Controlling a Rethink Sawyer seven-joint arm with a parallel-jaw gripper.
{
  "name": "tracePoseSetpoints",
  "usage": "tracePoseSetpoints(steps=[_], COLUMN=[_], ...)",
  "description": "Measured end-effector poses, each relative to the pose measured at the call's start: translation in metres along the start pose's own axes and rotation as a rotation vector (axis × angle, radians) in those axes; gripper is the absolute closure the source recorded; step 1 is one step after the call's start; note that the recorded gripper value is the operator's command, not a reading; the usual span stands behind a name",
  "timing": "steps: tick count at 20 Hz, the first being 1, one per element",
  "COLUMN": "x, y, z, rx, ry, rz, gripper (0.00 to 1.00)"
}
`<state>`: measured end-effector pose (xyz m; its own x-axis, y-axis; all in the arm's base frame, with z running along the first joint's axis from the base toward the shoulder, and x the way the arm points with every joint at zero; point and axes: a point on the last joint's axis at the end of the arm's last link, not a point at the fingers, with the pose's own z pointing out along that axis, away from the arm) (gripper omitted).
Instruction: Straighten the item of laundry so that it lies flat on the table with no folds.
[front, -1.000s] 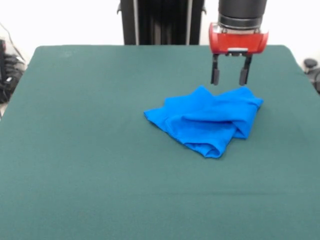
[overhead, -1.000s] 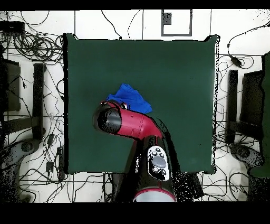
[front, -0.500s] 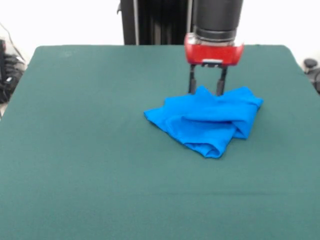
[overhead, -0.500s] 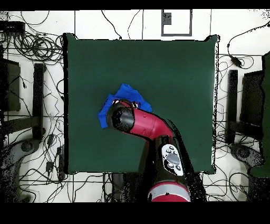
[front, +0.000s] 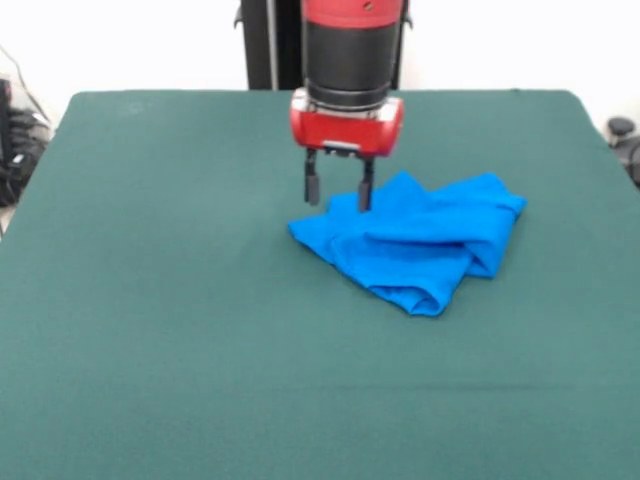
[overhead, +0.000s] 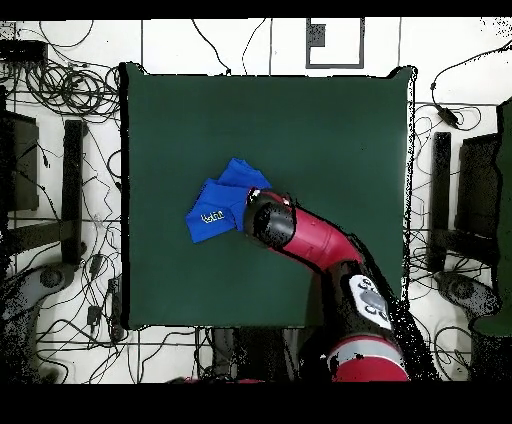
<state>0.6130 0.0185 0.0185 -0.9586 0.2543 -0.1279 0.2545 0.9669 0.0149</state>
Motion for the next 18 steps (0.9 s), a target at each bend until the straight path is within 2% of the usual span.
tracePoseSetpoints(steps=[2,5,14,18], x=[0.003,0.008,0.031,0.034], y=[-0.011,-0.015,-0.006,-0.002], z=[0.01,0.018,0.051,0.056], rx=[0.005,0.01,0.014,0.006], ry=[0.006,0.009,0.027,0.023], rz=[0.009,0.004,-0.015,-0.018], gripper=[0.0,0.0,0.0,0.0])
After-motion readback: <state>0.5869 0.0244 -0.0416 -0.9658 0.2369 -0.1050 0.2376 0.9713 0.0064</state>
